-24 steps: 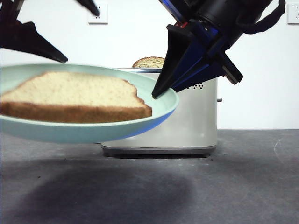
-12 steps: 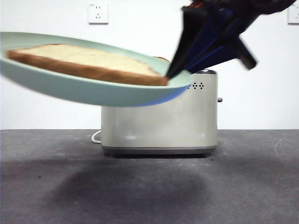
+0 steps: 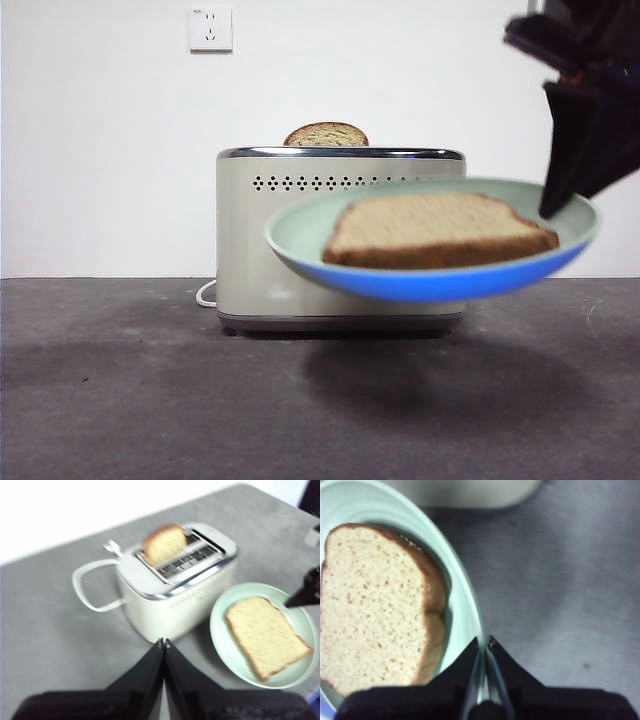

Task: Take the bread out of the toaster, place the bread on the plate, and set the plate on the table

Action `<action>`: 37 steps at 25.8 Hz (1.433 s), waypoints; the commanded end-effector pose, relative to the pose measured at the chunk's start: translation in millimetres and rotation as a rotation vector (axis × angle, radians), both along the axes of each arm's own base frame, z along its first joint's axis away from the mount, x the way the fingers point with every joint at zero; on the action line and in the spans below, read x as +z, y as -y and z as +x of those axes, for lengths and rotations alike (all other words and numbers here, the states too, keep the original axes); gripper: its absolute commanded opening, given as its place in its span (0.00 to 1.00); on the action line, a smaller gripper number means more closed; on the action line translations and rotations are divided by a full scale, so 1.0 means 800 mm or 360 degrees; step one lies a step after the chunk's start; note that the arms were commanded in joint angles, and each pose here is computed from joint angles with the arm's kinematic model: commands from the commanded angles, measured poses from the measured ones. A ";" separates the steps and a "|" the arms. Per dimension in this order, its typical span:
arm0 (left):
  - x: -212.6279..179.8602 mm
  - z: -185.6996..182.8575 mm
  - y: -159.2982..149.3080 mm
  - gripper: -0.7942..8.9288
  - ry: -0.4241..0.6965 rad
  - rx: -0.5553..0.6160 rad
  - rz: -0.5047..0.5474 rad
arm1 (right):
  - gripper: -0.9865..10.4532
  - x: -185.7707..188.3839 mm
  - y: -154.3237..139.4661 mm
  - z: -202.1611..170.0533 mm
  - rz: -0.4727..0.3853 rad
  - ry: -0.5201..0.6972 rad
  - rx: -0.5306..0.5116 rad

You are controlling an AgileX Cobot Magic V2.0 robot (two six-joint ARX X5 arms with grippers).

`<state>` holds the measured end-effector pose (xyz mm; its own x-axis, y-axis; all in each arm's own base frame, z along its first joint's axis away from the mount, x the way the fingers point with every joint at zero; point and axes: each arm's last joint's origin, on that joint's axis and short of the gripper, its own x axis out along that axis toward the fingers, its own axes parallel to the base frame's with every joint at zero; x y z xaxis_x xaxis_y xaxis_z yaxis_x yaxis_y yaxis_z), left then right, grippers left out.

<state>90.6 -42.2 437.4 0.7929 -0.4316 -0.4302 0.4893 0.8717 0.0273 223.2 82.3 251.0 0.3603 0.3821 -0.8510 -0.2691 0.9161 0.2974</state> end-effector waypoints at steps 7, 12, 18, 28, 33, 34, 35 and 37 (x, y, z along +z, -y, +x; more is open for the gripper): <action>0.002 -0.028 -0.014 0.07 0.0073 0.0056 0.0025 | 0.07 -0.053 -0.001 0.034 -0.0085 -0.0207 0.0033; -0.003 -0.031 -0.016 0.07 0.0006 0.0053 0.0054 | 0.07 -0.077 -0.005 0.046 -0.0111 -0.0278 0.0043; -0.004 -0.032 -0.016 0.07 -0.0005 0.0055 0.0052 | 0.07 -0.108 -0.008 0.056 -0.0149 -0.0382 0.0061; -0.005 -0.032 -0.016 0.07 -0.0016 0.0056 0.0052 | 0.22 -0.126 -0.009 0.060 -0.0168 -0.0412 0.0070; -0.005 -0.032 -0.016 0.07 -0.0019 0.0057 0.0053 | 0.54 -0.123 -0.009 0.060 -0.0165 -0.0386 0.0087; -0.005 -0.032 -0.016 0.07 -0.0019 0.0056 0.0053 | 0.54 -0.120 -0.009 0.060 -0.0159 -0.0372 0.0093; -0.005 -0.032 -0.016 0.07 -0.0019 0.0056 0.0053 | 0.53 -0.115 -0.009 0.058 -0.0149 -0.0353 0.0102; -0.005 -0.032 -0.016 0.07 -0.0019 0.0055 0.0053 | 0.53 -0.099 -0.007 0.054 -0.0136 -0.0291 0.0106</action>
